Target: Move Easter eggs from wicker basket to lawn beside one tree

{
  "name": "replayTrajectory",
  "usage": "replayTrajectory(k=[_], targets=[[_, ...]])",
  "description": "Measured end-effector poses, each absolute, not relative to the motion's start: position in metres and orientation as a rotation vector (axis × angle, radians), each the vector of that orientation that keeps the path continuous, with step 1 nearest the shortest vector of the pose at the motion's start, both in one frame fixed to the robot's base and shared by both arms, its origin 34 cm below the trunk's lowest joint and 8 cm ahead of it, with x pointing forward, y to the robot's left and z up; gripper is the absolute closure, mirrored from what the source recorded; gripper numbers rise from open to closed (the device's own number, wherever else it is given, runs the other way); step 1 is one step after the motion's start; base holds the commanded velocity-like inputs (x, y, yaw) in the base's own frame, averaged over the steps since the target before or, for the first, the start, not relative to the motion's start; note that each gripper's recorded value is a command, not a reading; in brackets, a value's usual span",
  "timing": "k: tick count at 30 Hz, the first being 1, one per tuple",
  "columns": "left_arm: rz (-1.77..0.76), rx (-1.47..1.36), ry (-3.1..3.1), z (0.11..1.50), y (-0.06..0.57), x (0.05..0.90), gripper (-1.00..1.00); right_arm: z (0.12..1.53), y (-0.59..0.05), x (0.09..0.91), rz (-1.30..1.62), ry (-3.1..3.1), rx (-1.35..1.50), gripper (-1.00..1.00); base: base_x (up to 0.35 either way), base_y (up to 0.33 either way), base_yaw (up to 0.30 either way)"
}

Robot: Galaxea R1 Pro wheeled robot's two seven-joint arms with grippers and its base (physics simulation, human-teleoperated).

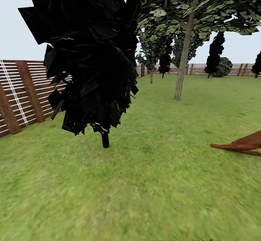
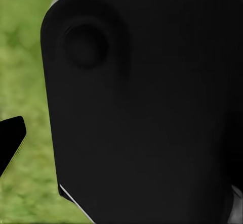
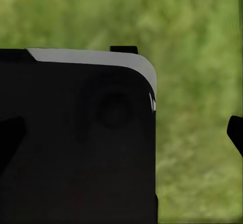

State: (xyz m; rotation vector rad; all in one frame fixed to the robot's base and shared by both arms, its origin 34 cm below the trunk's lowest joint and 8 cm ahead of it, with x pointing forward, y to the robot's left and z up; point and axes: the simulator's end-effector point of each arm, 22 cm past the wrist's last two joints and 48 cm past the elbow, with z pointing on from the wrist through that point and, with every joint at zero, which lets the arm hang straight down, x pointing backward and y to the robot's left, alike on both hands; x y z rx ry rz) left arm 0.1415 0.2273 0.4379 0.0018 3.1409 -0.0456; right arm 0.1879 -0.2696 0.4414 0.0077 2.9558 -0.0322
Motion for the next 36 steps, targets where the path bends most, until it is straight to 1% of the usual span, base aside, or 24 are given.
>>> replayTrajectory(k=[12,36], targets=[[-0.048,0.002,3.138,0.4379,0.227,0.1427,-1.0,0.4415,-0.27,0.1889,-0.033,2.953,0.008,-1.0,0.0,0.058,-0.27],[-0.047,0.001,3.137,0.4379,0.2266,0.1428,-1.0,0.4432,-0.2687,0.1971,-0.03,2.916,0.009,-1.0,0.0,0.002,-0.266]])
